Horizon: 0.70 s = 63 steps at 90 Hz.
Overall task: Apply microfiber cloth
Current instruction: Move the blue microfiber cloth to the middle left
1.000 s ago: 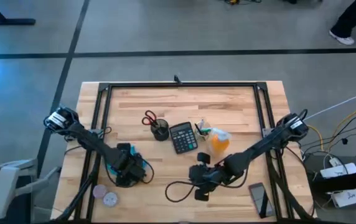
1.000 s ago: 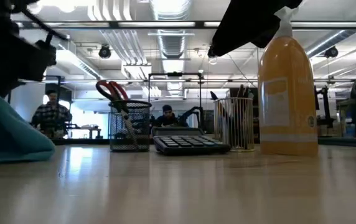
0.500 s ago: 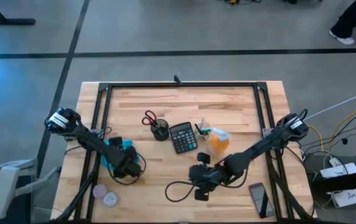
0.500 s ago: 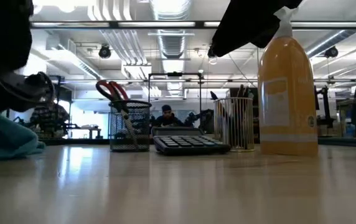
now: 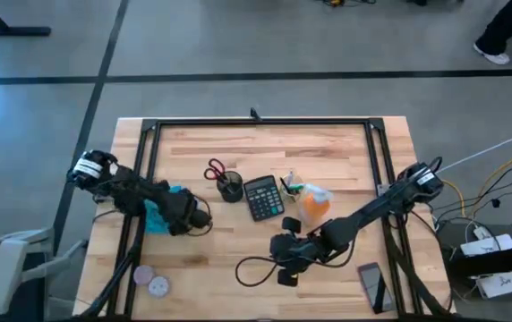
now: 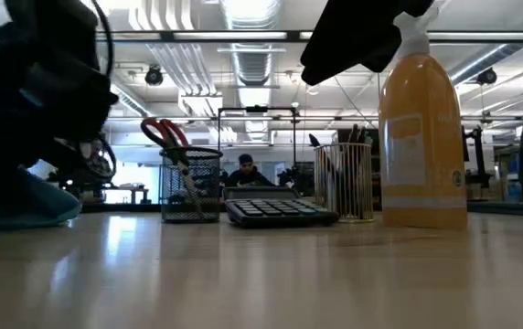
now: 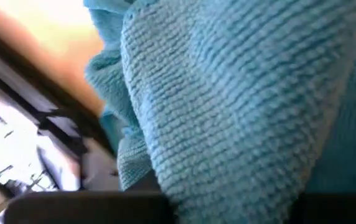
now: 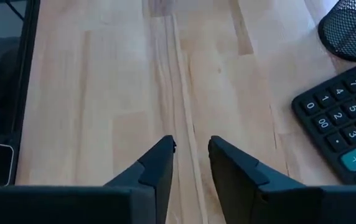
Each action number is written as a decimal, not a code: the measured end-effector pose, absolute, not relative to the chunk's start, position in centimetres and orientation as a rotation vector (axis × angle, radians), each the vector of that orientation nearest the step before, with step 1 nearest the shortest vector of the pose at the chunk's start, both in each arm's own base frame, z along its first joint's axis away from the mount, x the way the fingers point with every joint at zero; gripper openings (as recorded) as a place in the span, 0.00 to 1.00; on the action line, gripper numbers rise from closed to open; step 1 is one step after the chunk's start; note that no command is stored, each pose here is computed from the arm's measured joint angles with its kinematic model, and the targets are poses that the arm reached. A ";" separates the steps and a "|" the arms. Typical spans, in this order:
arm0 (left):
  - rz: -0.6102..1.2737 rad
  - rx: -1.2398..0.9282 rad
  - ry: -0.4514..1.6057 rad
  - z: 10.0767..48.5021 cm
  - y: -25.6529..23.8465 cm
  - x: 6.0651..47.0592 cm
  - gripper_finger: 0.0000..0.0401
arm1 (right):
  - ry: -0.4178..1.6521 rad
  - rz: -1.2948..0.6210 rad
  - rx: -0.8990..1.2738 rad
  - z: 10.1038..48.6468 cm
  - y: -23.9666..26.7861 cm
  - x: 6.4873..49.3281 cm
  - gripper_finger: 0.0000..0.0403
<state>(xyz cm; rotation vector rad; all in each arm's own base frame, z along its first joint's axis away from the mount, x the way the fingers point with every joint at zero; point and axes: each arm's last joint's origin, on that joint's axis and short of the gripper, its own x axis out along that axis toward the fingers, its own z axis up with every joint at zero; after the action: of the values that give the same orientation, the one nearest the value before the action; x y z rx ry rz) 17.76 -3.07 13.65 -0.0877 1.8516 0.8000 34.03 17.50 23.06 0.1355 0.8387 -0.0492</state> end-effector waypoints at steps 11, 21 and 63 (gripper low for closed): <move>0.835 -0.120 1.878 13.6 -1.1 17.8 0.08 | 0.839 -0.049 0.136 23.1 17.5 34.0 0.19; 0.821 -0.121 1.905 13.5 -0.2 17.5 0.08 | 0.841 -0.042 0.132 23.1 17.6 34.0 0.18; 0.663 -0.212 1.693 16.9 -1.4 16.3 0.39 | 0.829 0.004 0.084 23.8 18.1 34.0 0.23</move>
<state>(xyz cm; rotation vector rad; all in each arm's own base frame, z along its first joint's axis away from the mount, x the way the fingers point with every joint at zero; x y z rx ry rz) 16.32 -1.44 16.86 -0.2117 1.6929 0.6634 33.99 18.09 23.82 0.0836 0.8290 0.0037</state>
